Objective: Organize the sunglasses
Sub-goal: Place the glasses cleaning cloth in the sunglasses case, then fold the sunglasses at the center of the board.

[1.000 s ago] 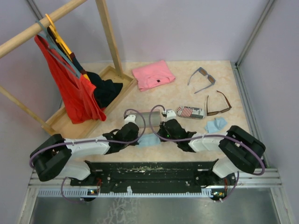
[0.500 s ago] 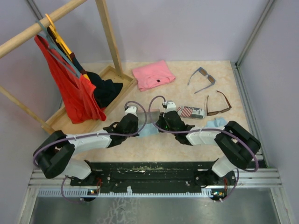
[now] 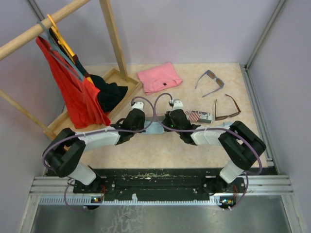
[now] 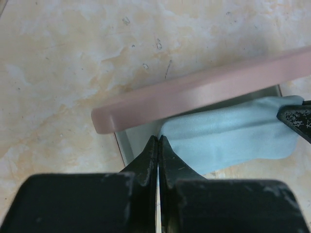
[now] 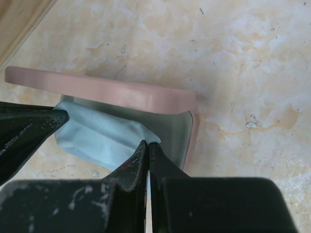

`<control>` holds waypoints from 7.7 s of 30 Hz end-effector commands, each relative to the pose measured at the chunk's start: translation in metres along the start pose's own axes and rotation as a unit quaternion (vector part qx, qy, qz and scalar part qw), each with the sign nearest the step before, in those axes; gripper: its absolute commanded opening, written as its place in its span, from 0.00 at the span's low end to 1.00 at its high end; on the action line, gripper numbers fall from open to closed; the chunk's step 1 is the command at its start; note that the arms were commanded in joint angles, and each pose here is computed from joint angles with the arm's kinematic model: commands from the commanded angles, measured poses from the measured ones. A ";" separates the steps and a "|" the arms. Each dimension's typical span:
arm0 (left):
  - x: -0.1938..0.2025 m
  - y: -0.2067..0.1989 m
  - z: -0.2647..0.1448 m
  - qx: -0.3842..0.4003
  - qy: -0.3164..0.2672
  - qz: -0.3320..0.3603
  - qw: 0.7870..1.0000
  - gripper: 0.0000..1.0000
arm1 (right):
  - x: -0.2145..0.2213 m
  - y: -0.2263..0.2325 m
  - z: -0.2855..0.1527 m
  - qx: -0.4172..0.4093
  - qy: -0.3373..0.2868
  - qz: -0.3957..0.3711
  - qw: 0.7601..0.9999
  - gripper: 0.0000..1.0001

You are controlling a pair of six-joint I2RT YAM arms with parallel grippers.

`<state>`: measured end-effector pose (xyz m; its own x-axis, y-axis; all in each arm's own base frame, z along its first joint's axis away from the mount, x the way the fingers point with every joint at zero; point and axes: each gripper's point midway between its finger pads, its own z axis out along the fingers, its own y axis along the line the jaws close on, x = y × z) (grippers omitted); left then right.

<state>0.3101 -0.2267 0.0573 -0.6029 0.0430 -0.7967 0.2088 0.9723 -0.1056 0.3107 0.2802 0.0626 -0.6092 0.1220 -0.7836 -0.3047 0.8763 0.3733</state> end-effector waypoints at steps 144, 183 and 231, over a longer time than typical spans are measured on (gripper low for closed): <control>0.015 -0.002 0.026 0.030 0.037 -0.035 0.998 0.00 | -0.009 -0.006 0.030 0.026 0.045 -0.012 0.999 0.00; 0.001 0.035 -0.093 0.038 -0.020 -0.134 0.990 0.33 | -0.067 -0.120 -0.160 0.283 -0.071 0.008 0.956 0.33; -0.007 0.047 -0.105 0.022 -0.050 -0.144 0.988 0.59 | -0.118 -0.321 -0.136 0.441 -0.074 0.313 0.838 0.42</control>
<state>0.2403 -0.1572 0.1164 -0.5869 -0.2555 -0.7683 0.0601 0.9325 -0.3560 0.3612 -0.0767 0.0900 -0.3889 0.6587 -0.6441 0.7353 0.6432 0.2137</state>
